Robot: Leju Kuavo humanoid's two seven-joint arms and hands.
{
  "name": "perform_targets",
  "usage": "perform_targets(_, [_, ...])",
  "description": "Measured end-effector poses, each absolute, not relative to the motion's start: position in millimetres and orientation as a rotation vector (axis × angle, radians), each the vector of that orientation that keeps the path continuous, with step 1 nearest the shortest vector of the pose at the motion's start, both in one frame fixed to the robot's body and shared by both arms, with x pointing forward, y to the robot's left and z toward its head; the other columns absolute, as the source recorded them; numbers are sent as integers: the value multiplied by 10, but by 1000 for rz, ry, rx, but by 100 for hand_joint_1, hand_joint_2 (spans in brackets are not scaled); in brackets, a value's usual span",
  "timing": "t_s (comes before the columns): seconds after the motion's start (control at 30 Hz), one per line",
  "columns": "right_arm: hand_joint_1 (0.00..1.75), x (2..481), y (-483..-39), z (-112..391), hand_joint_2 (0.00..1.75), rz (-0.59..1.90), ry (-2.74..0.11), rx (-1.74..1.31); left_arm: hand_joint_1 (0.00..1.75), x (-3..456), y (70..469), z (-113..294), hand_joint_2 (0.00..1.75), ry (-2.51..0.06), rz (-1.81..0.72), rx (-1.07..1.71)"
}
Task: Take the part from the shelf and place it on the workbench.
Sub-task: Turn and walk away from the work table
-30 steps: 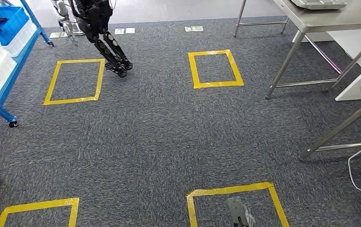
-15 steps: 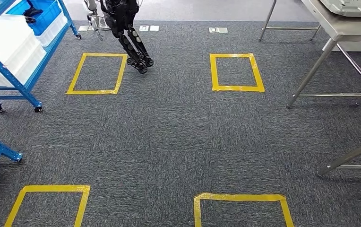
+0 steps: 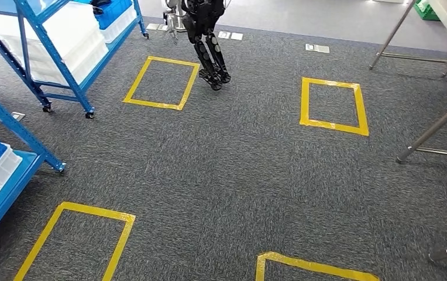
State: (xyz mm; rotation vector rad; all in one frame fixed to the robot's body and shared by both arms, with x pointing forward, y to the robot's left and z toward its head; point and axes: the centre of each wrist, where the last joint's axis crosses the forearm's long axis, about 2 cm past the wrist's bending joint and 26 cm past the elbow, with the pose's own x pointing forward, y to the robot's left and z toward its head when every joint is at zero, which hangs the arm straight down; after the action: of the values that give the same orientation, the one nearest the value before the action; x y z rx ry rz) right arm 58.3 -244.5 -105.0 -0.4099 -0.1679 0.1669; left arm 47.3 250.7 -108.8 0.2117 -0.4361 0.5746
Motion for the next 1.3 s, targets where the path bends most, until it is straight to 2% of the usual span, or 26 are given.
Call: perform_targets(1.3, [0,577,-2478,-1051,0,195,-184,-442,0,454,2517,-1089,0,-411,559,267])
